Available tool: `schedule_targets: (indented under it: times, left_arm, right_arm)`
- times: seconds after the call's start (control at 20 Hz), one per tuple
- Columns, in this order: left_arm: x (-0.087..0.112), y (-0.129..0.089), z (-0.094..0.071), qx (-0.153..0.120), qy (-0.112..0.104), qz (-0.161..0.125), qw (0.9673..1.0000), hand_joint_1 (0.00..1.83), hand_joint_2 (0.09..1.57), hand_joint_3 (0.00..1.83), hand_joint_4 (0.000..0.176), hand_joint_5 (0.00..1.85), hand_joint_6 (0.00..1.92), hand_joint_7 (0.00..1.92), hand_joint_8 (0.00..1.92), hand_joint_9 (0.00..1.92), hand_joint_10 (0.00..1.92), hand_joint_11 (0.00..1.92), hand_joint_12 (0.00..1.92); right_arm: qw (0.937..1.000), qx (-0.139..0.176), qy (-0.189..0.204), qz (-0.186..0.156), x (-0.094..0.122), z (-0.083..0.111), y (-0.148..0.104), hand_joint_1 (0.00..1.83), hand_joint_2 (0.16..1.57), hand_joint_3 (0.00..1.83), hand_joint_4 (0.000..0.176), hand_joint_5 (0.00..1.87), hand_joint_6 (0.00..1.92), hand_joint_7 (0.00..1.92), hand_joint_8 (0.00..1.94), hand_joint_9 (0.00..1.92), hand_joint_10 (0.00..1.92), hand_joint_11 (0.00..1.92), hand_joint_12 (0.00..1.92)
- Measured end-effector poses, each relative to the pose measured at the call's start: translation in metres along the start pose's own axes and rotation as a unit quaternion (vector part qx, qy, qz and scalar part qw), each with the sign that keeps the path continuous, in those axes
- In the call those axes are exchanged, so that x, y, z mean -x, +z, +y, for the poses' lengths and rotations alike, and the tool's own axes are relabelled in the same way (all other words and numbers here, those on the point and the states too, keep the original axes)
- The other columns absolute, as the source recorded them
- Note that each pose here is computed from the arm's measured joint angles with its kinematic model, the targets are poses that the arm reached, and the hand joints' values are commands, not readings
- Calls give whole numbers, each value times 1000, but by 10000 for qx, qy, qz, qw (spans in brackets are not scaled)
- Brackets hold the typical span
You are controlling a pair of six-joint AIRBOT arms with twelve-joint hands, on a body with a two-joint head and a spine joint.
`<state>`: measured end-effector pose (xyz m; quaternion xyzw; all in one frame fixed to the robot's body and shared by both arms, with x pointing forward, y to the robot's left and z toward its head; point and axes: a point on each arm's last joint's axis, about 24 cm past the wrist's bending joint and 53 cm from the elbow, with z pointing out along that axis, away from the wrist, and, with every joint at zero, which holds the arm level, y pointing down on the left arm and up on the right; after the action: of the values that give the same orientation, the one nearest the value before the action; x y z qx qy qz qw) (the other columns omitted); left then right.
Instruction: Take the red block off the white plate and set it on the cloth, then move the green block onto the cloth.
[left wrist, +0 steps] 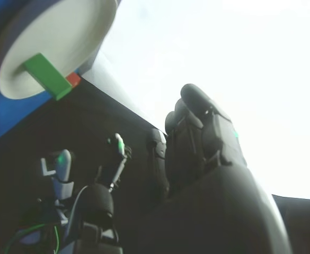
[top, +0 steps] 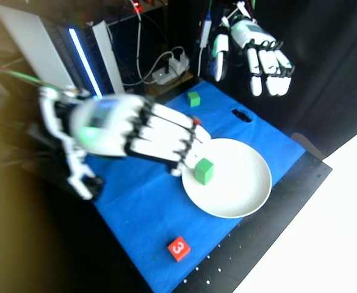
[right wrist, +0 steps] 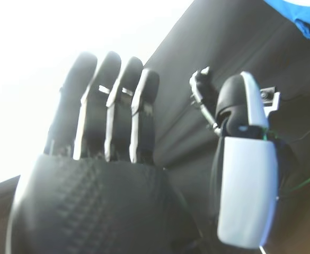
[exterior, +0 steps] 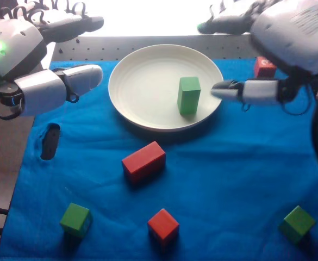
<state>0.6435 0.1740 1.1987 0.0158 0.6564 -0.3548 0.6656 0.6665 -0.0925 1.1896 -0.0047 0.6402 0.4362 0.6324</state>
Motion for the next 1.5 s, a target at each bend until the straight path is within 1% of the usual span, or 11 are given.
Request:
schedule_targets:
  times: [0.2,0.5,0.55,0.8,0.95,1.05,1.2,1.3,1.35,1.4,1.5]
  left_arm:
    - [2,0,0,-6,-4,-33,10000,257,1280,0,46,453,18,368,7,340,16,0,1180]
    - [5,0,-1,-26,-10,-107,9999,297,1302,4,37,460,10,376,3,318,4,0,1174]
    - [5,0,-1,-29,-8,-107,9999,305,1306,4,48,450,5,370,1,297,0,0,1164]
    - [5,0,-2,-36,-5,-115,9999,357,1339,6,33,464,9,393,6,321,10,0,1225]
    - [6,0,-2,-36,-9,-121,9999,341,1330,0,39,458,6,395,4,336,15,0,1249]
    - [6,0,-2,-49,-2,-126,9999,358,1330,0,13,466,9,412,9,374,30,0,1273]
    - [6,0,-3,-54,-2,-138,9999,429,1337,1,2,478,13,431,12,394,36,0,1260]
    - [7,0,-3,-55,-2,-140,9999,460,1338,1,0,484,15,439,12,396,36,0,1267]
    - [7,0,-3,-59,-6,-143,9999,450,1340,1,0,491,18,449,14,406,39,0,1258]
    - [7,0,-3,-64,-4,-147,9999,456,1340,1,0,487,16,450,12,408,39,0,1250]
    - [7,0,-3,-66,-6,-161,9998,461,1352,3,0,478,11,445,6,404,36,0,1246]
  right_arm:
    - [9998,-129,87,149,-16,-9,16,975,903,4,0,616,0,673,119,422,961,260,1567]
    - [9973,-339,181,629,-54,-21,39,840,874,0,0,591,1,669,22,491,687,277,1468]
    - [9965,-383,190,714,-61,-24,42,820,881,1,0,596,2,683,22,493,700,258,1497]
    - [9932,-595,222,975,-80,-38,47,881,876,2,0,617,2,740,30,409,1036,208,1698]
    - [9922,-652,222,1035,-83,-43,47,997,926,5,0,647,5,746,27,435,968,178,1659]
    - [9918,-681,216,1059,-86,-45,49,1087,945,3,0,682,8,761,23,476,872,133,1654]
    - [9904,-741,216,1151,-95,-50,53,1188,984,2,0,704,2,838,23,604,721,246,1533]
    - [9891,-769,234,1235,-102,-51,53,1228,1014,2,0,825,15,1036,100,740,929,467,1589]
    - [9888,-784,250,1243,-103,-51,54,1260,1098,10,0,845,760,1069,849,874,956,604,1568]
    - [9889,-788,264,1233,-101,-51,55,1261,1126,4,0,847,962,1045,1044,883,922,613,1514]
    - [9890,-798,258,1221,-100,-52,56,1362,1145,2,0,858,1149,941,964,838,1334,572,1381]
